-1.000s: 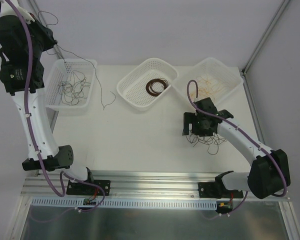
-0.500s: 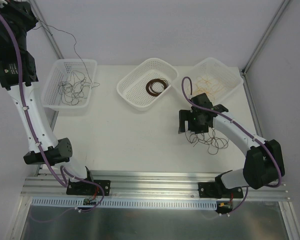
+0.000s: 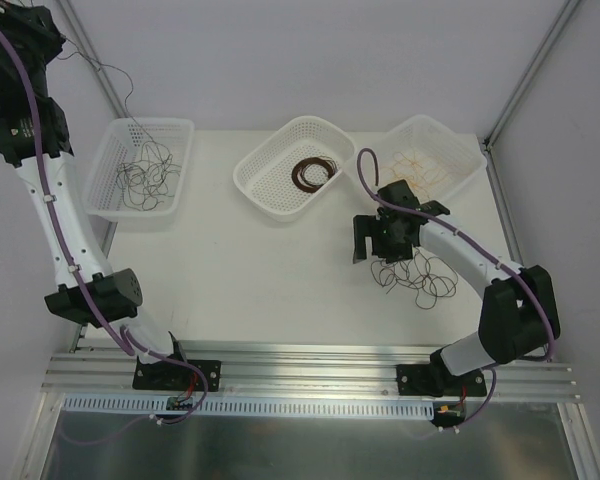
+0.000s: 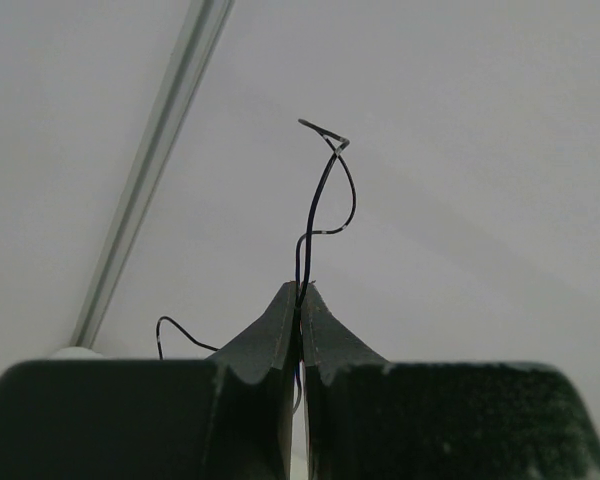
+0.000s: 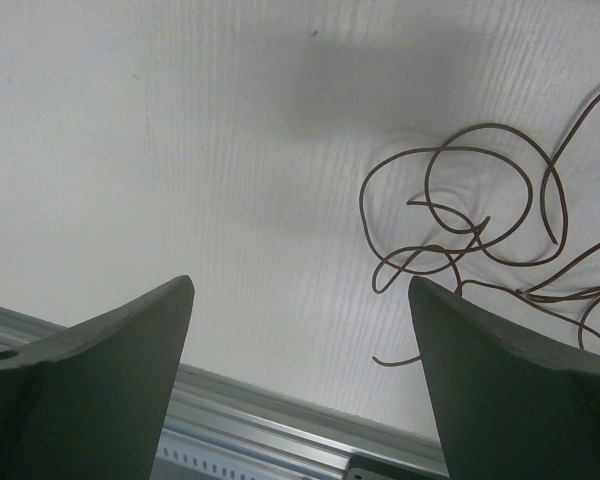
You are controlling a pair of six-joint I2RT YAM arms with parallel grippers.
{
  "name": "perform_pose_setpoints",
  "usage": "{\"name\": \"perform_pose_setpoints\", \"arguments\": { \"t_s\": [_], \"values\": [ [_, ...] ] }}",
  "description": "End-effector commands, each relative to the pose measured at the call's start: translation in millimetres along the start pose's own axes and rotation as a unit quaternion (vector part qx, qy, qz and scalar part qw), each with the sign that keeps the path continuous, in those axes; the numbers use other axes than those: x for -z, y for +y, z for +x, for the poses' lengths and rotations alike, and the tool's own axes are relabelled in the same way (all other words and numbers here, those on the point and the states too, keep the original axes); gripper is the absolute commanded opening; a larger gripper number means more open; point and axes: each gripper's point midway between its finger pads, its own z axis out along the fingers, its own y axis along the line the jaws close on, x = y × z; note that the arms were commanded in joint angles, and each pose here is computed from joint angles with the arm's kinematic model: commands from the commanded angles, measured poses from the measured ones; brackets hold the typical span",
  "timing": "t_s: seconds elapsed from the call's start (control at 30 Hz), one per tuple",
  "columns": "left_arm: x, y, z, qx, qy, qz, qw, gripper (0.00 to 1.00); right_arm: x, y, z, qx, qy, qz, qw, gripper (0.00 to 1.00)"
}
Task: Untangle the cables
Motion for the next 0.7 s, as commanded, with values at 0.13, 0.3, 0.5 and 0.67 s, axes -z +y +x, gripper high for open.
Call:
{"name": "perform_pose_setpoints", "arguments": {
  "t_s": [0.13, 0.3, 0.5, 0.67],
  "values": [
    [-24.2, 63.1, 44.4, -0.070, 0.012, -0.062, 0.996, 0.00, 3.3, 12.0, -7.2, 0.013, 0.002, -0.023, 1.000, 0.93],
    [-30.5, 112.0, 119.3, -0.091, 0.086, -0.089, 0.988, 0.00, 1.2, 11.6, -6.7, 0.012, 0.005, -0.021, 1.000, 0.93],
    [-20.8, 165.5, 207.3, -0.120, 0.176, -0.123, 0.969, 0.00, 1.3, 10.4, -3.7, 0.010, 0.008, -0.017, 1.000, 0.93],
    [-3.7, 208.6, 278.4, -0.146, 0.251, -0.160, 0.943, 0.00, 1.9, 9.9, -3.4, 0.006, 0.008, -0.016, 1.000, 0.93]
  ]
}}
